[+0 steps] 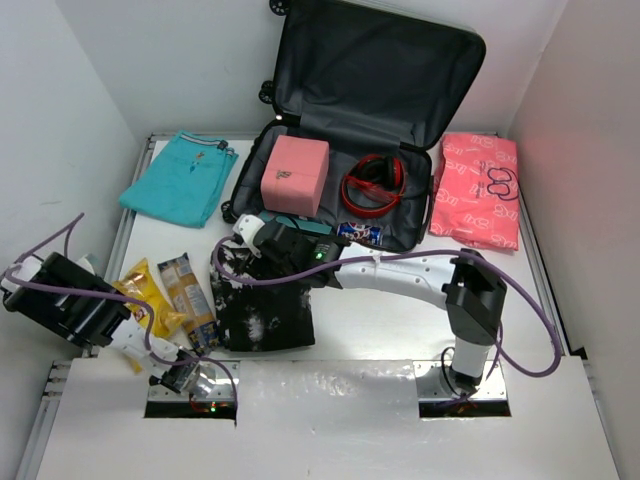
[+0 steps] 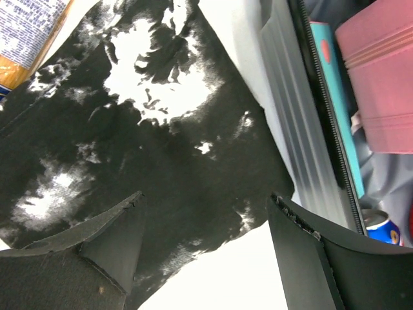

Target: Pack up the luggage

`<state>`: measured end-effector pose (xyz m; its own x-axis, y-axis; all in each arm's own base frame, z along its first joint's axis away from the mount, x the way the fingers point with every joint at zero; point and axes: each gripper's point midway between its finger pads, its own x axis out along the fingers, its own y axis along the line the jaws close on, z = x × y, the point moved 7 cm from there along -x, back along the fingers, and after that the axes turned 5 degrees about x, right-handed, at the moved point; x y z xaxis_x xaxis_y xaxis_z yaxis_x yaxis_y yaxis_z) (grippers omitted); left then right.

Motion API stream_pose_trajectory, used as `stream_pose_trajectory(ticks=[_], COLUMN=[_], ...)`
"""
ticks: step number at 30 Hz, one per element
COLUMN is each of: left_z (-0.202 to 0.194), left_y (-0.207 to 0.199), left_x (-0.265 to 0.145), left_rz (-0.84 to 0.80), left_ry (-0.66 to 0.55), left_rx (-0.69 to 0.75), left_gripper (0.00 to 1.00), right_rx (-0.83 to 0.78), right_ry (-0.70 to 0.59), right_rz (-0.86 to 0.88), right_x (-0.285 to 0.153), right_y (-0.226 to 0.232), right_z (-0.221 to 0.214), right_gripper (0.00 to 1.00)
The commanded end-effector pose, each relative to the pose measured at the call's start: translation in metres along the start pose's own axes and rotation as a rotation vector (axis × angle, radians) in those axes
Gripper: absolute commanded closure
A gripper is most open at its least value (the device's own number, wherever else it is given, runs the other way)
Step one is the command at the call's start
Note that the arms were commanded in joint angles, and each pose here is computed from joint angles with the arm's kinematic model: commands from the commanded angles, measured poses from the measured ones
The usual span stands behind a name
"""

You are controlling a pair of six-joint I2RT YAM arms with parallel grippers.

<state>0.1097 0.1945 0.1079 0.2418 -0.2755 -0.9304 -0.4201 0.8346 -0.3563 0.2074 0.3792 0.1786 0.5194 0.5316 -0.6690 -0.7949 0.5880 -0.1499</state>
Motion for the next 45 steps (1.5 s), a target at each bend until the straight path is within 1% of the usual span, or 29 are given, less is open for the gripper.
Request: stream_pose_trajectory(ticks=[1, 4, 10, 12, 15, 16, 17, 18, 19, 20, 21, 22, 23, 24, 26, 27, 28, 29, 30, 31, 32, 33, 35, 36, 37, 38, 39, 41, 45], left_z=[0.025, 0.036, 0.062, 0.068, 0.084, 0.09, 0.098, 0.109, 0.115, 0.127, 0.13, 0.135, 0.141, 0.134, 0.136, 0.122, 0.125, 0.12, 0.1, 0.1, 0.095, 0.079, 0.063, 0.065, 0.062, 0.063, 0.069, 0.073, 0.066], left_y=[-0.003, -0.016, -0.065, -0.077, -0.11, -0.131, -0.146, -0.17, -0.188, -0.206, -0.242, -0.262, -0.285, -0.325, -0.368, -0.41, -0.432, -0.456, -0.489, -0.51, -0.529, -0.556, -0.587, -0.599, -0.612, -0.618, -0.624, -0.634, -0.638], left_x=[-0.04, -0.068, -0.13, -0.14, -0.158, -0.16, -0.174, -0.177, -0.183, -0.201, -0.2, -0.202, -0.216, -0.209, -0.206, -0.197, -0.178, -0.183, -0.172, -0.149, -0.147, -0.119, -0.102, -0.075, -0.071, -0.061, -0.032, -0.023, 0.031], left_rz=[0.065, 0.077, 0.052, 0.05, 0.041, 0.012, 0.011, -0.016, -0.051, -0.037, -0.105, -0.133, -0.133, -0.224, -0.278, -0.364, -0.38, -0.423, -0.501, -0.524, -0.544, -0.573, -0.636, -0.642, -0.687, -0.688, -0.666, -0.647, -0.598], left_ry=[-0.171, -0.266, -0.528, -0.563, -0.62, -0.631, -0.682, -0.719, -0.75, -0.831, -0.837, -0.855, -0.924, -0.908, -0.92, -0.898, -0.857, -0.873, -0.825, -0.772, -0.789, -0.724, -0.699, -0.646, -0.649, -0.64, -0.603, -0.622, -0.542], left_rx=[0.117, 0.167, 0.372, 0.403, 0.492, 0.523, 0.56, 0.628, 0.615, 0.666, 0.699, 0.724, 0.768, 0.809, 0.855, 0.915, 0.927, 0.958, 1.007, 1.027, 1.052, 1.1, 1.121, 1.101, 1.102, 1.097, 1.092, 1.096, 1.125], left_gripper=[1.0, 1.0, 1.0, 1.0, 1.0, 1.0, 1.0, 1.0, 1.0, 1.0, 1.0, 1.0, 1.0, 1.0, 1.0, 1.0, 1.0, 1.0, 1.0, 1.0, 1.0, 1.0, 1.0, 1.0, 1.0, 1.0, 1.0, 1.0, 1.0], right_rx=[-0.019, -0.021, 0.003, 0.009, 0.059, 0.096, 0.167, 0.216, 0.258, 0.335, 0.36, 0.373, 0.389, 0.406, 0.467, 0.496, 0.522, 0.572, 0.59, 0.608, 0.647, 0.666, 0.698, 0.692, 0.69, 0.69, 0.692, 0.696, 0.68], right_ry=[-0.062, -0.069, -0.108, -0.123, -0.141, -0.158, -0.129, -0.142, -0.13, -0.128, -0.139, -0.138, -0.134, -0.125, -0.078, -0.055, -0.022, -0.008, 0.03, 0.019, 0.032, 0.068, 0.082, 0.104, 0.102, 0.113, 0.119, 0.115, 0.136], right_rz=[-0.028, -0.035, -0.092, -0.111, -0.156, -0.151, -0.174, -0.184, -0.164, -0.207, -0.226, -0.268, -0.327, -0.372, -0.474, -0.51, -0.541, -0.608, -0.635, -0.664, -0.706, -0.719, -0.749, -0.746, -0.738, -0.729, -0.728, -0.724, -0.728], right_x=[-0.013, -0.014, -0.025, -0.03, -0.044, -0.052, -0.055, -0.066, -0.072, -0.077, -0.09, -0.097, -0.105, -0.113, -0.132, -0.138, -0.147, -0.155, -0.155, -0.166, -0.172, -0.172, -0.181, -0.179, -0.181, -0.179, -0.18, -0.181, -0.181], right_y=[-0.005, -0.006, -0.015, -0.019, -0.037, -0.045, -0.067, -0.083, -0.094, -0.124, -0.137, -0.15, -0.169, -0.18, -0.207, -0.216, -0.221, -0.236, -0.239, -0.241, -0.25, -0.251, -0.253, -0.25, -0.248, -0.245, -0.244, -0.241, -0.241], right_z=[0.015, 0.016, 0.028, 0.033, 0.045, 0.055, 0.052, 0.055, 0.053, 0.048, 0.043, 0.037, 0.029, 0.022, 0.0, -0.01, -0.023, -0.037, -0.054, -0.061, -0.074, -0.089, -0.103, -0.111, -0.113, -0.117, -0.12, -0.121, -0.125], right_gripper=[0.26, 0.26, 0.25, 0.25, 0.24, 0.25, 0.24, 0.25, 0.24, 0.24, 0.24, 0.24, 0.23, 0.23, 0.23, 0.23, 0.23, 0.23, 0.23, 0.23, 0.23, 0.23, 0.23, 0.23, 0.23, 0.23, 0.23, 0.23, 0.23])
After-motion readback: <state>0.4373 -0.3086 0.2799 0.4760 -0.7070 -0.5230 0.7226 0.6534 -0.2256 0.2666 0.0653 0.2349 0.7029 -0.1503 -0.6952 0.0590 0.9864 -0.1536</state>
